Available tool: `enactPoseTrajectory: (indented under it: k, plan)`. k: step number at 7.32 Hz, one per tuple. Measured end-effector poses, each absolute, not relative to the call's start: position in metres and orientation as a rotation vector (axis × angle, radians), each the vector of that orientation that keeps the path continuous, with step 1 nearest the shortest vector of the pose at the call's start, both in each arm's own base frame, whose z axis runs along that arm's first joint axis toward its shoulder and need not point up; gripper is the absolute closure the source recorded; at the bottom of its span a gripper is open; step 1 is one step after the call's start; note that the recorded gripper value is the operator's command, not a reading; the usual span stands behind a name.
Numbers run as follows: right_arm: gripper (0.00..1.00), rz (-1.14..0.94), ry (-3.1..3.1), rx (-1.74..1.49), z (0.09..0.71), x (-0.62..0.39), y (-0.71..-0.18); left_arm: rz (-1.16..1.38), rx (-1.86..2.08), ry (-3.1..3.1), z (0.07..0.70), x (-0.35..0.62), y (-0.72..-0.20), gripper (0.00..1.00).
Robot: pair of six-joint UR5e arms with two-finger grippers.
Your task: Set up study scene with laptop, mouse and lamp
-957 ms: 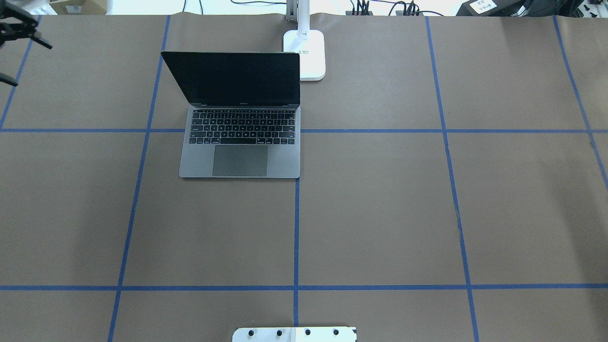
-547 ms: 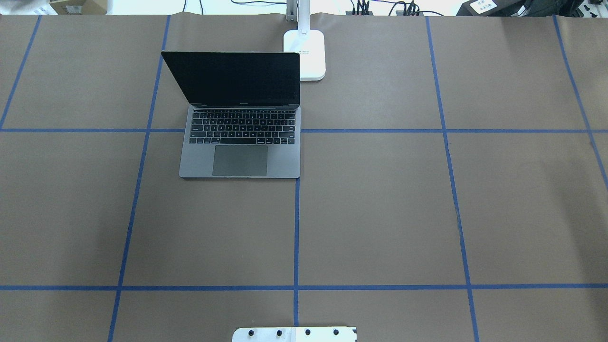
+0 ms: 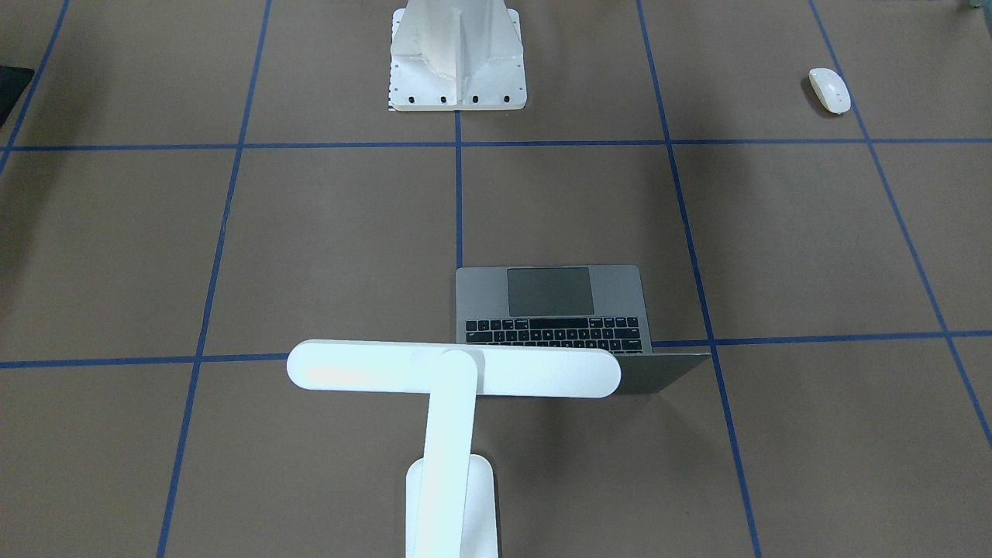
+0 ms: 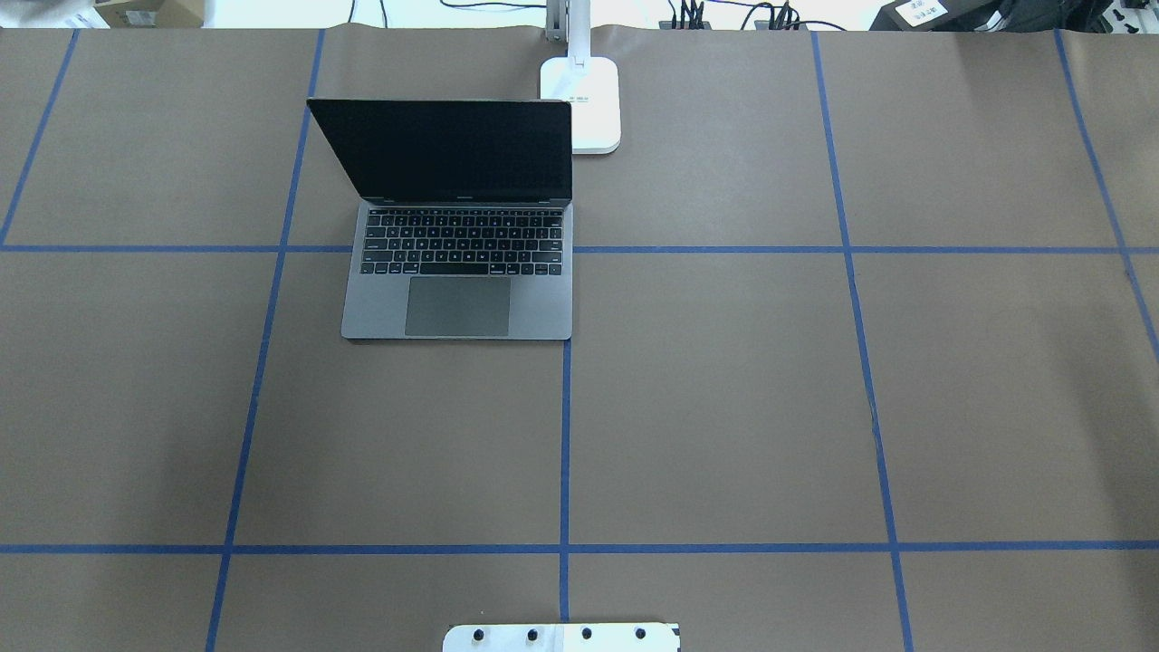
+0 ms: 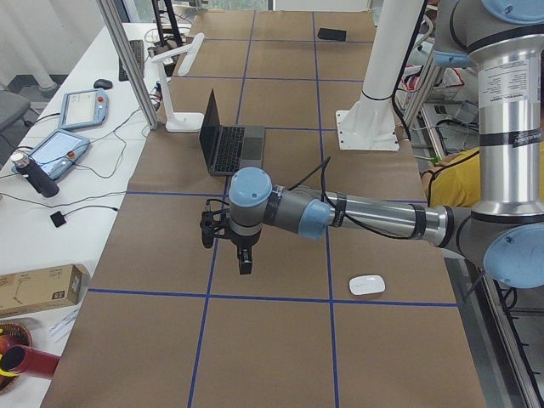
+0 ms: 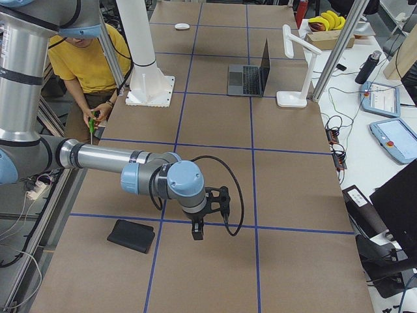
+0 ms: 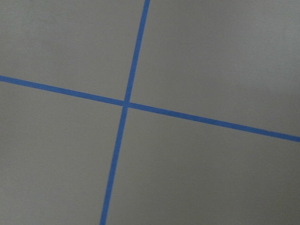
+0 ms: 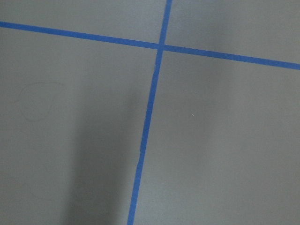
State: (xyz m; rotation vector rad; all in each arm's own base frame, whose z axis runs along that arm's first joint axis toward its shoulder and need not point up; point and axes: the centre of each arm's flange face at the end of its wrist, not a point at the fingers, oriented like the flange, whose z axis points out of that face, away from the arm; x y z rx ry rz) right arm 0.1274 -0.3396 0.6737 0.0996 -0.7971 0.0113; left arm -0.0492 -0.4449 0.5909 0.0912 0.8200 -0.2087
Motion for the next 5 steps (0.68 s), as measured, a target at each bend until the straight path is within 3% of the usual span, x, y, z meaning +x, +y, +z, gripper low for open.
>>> enactPoseTrajectory:
  k: [5]
  plan:
    - [0.0,0.256,-0.843,-0.08,0.774,0.142,-0.237,-0.212,0.09,0.808,0.62,-0.075,-0.421,0.0]
